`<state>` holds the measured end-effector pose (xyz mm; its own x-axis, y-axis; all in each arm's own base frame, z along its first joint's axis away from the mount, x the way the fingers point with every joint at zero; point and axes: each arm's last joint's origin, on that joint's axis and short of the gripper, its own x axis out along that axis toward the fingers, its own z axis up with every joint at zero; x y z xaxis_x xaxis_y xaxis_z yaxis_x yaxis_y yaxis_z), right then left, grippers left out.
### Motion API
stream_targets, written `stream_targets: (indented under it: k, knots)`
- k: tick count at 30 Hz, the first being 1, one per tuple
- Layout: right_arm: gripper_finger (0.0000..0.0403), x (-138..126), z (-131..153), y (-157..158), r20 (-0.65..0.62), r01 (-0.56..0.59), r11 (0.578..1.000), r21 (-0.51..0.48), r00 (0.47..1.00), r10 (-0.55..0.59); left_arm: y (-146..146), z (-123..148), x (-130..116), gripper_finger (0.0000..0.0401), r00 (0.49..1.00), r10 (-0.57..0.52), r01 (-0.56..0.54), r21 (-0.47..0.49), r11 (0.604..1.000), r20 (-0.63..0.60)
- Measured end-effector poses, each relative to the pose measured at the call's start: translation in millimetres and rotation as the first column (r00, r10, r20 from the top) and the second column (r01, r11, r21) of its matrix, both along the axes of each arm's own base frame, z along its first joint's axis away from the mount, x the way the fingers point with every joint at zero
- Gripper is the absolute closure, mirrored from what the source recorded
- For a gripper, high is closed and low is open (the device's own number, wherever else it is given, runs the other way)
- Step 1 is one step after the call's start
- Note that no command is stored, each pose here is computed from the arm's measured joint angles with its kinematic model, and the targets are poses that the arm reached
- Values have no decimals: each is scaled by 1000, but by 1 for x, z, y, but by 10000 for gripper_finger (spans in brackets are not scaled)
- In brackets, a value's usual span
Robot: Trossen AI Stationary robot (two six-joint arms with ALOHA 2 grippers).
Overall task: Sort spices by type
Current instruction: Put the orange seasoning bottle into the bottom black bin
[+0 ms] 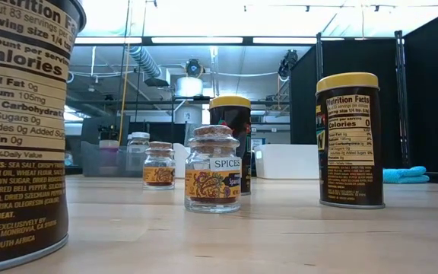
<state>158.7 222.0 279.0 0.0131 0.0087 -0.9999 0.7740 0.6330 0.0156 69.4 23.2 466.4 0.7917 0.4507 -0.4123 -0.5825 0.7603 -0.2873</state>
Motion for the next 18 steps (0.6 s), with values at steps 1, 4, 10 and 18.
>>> stream_targets:
  k: [1, 4, 10, 18]
  knots:
    - [171, 0, -4, -1, -7, -1, 1000, -6, 1000, 1, 0, 0, 0, 100, 1000, 0, 0, -1, 1000, -2]
    - [171, 0, -16, -2, -14, -1, 1000, -9, 1000, 1, 0, 0, 0, 100, 1000, 0, 0, -1, 1000, -1]
    - [170, 0, -39, -1, -1, -2, 1000, 9, 1000, 2, 0, 0, 0, 100, 1000, 0, 0, -1, 1000, -2]
    - [167, -2, -54, -5, -13, 1, 1000, -6, 1000, -1, 0, 0, 0, 100, 1000, 0, 0, -1, 1000, -2]
